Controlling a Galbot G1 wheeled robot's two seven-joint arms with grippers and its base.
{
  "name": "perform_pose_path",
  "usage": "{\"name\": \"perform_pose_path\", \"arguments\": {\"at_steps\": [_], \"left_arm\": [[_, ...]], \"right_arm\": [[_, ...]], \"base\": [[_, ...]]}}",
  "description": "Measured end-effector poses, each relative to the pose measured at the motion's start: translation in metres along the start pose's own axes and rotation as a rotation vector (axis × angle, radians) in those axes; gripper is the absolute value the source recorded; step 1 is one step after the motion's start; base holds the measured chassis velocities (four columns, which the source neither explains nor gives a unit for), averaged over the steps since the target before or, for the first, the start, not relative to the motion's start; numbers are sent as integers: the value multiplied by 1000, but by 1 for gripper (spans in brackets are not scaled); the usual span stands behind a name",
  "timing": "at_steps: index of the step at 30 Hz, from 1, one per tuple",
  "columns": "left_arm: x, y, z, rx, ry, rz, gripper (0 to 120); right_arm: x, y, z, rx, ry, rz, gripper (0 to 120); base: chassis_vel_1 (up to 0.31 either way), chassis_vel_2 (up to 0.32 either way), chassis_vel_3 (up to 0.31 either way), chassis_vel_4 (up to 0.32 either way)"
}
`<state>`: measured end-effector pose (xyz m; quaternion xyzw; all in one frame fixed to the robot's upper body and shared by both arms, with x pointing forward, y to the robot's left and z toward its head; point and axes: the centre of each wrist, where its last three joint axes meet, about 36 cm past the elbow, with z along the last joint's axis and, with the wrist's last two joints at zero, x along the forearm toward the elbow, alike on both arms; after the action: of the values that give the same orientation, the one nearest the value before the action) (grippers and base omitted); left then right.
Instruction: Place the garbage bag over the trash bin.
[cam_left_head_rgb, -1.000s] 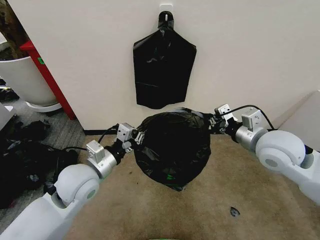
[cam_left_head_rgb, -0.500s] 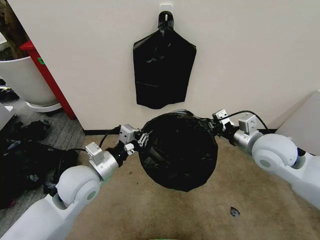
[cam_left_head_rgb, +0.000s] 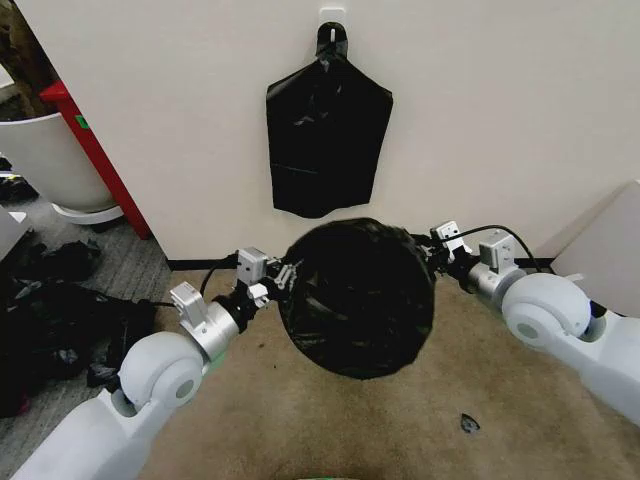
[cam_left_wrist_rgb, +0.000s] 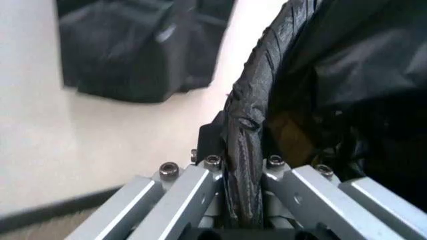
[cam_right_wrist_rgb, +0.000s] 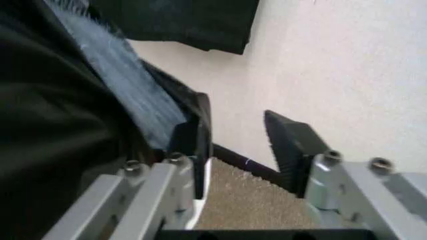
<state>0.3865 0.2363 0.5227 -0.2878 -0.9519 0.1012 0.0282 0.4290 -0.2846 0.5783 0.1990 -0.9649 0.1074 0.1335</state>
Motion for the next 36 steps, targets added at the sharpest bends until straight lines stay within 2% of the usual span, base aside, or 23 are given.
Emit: {"name": "perform_pose_path", "arguments": {"at_steps": [3, 5, 6, 10, 13, 14, 18, 23, 27, 29, 32, 33, 36], "left_arm": [[0, 1, 0, 50, 20, -20, 1], [3, 1, 2, 135, 46, 5, 1], [3, 1, 2, 135, 46, 5, 1], [8, 3, 5, 220, 63, 72, 1], [9, 8, 10, 242, 75, 109, 1], [9, 8, 10, 242, 75, 109, 1], [8, 14, 15, 251, 86, 80, 1], [8, 15, 15, 298, 87, 71, 1], [8, 17, 17, 313, 98, 38, 1], [8, 18, 17, 304, 112, -11, 1], [6, 17, 19, 278, 139, -92, 1], [6, 17, 19, 278, 139, -92, 1], [2, 12, 19, 241, 184, -195, 1]], "right_arm": [[2, 1, -2, -11, -6, 3, 43], [0, -1, -1, -66, 3, 17, 54], [0, -1, -1, -66, 3, 17, 54], [-5, -12, -2, -217, 17, 2, 68], [-4, -27, -12, -410, 16, -71, 84], [-4, -27, -12, -410, 16, -71, 84], [1, -38, -16, -484, 8, -114, 98], [2, -44, -8, -471, 27, -113, 100], [4, -51, -12, -546, 9, -115, 100], [6, -53, -18, -583, -8, -115, 100], [12, -51, -31, -572, -52, -92, 100], [12, -51, -31, -572, -52, -92, 100], [26, -23, -56, -525, -96, -25, 100]], "base": [[0, 0, 0, 0], [0, 0, 0, 0], [0, 0, 0, 0], [0, 0, 0, 0], [0, 0, 0, 0], [0, 0, 0, 0], [0, 0, 0, 0], [0, 0, 0, 0], [0, 0, 0, 0], [0, 0, 0, 0], [0, 0, 0, 0], [0, 0, 0, 0], [0, 0, 0, 0]]}}
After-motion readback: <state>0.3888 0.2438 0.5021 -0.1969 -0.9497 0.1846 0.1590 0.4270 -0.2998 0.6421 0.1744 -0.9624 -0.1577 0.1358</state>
